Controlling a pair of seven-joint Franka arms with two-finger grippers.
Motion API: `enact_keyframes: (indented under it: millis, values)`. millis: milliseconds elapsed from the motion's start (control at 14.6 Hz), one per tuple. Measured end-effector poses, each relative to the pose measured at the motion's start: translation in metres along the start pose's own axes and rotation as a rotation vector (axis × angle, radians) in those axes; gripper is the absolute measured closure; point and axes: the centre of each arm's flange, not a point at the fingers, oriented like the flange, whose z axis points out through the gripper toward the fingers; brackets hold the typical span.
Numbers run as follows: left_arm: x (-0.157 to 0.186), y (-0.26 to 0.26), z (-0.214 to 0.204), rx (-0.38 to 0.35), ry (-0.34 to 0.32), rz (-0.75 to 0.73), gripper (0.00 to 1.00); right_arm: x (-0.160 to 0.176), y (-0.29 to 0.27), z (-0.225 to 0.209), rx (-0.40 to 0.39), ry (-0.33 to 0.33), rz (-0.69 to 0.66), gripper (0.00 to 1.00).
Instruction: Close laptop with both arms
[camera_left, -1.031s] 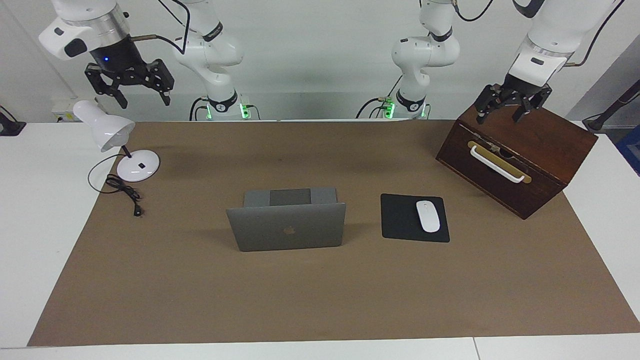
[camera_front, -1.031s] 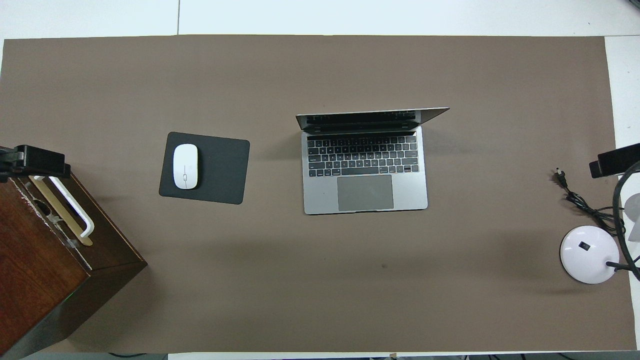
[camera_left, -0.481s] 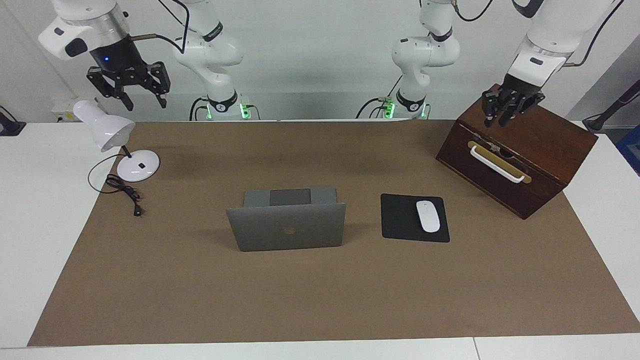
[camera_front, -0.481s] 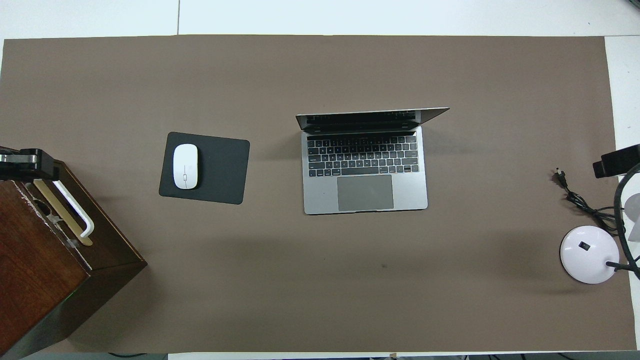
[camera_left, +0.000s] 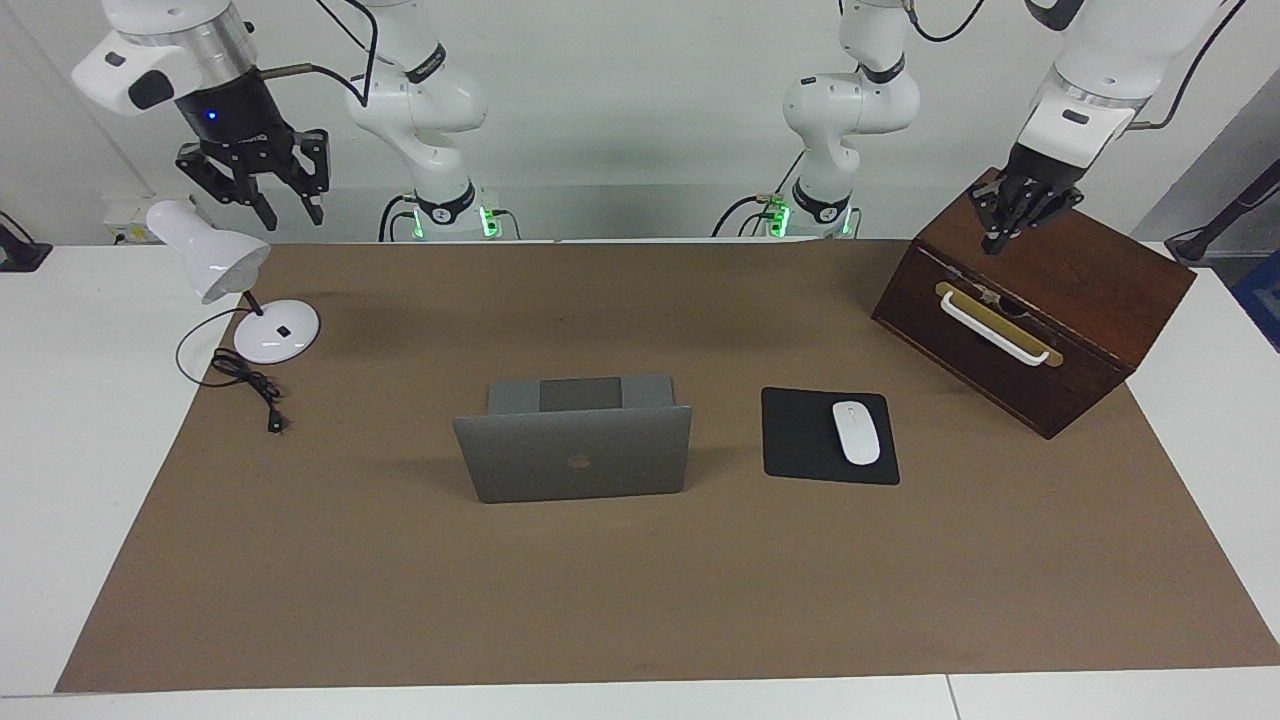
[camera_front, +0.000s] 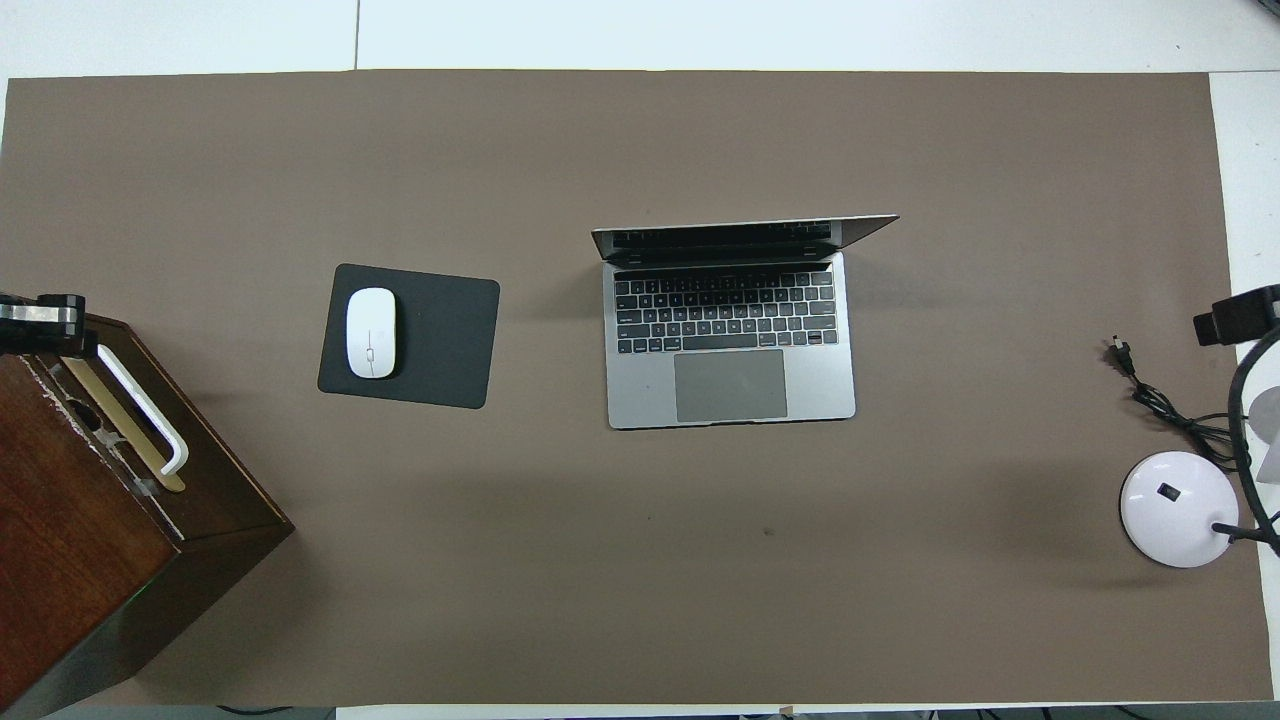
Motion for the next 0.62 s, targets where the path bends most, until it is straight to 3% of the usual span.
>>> enact_keyframes:
  millis: [137, 206, 412, 481, 619]
  values:
    - [0.002, 0.006, -0.003, -0.048, 0.025, 0.001, 0.99, 0.01, -0.002, 0.007, -0.004, 0.02, -0.044, 0.5]
    - [0.003, 0.011, -0.004, -0.081, 0.039, 0.003, 0.99, 0.016, -0.005, 0.012, -0.003, 0.023, -0.055, 0.56]
    - [0.008, 0.043, 0.007, -0.14, 0.11, 0.042, 0.99, 0.033, -0.016, 0.033, 0.005, 0.01, -0.073, 0.92]
    - [0.006, 0.061, 0.018, -0.146, 0.145, 0.063, 0.99, 0.038, -0.023, 0.039, 0.008, 0.007, -0.067, 0.99]
    - [-0.006, 0.093, 0.045, -0.161, 0.226, 0.1, 0.99, 0.046, -0.042, 0.046, 0.016, 0.003, -0.032, 0.99]
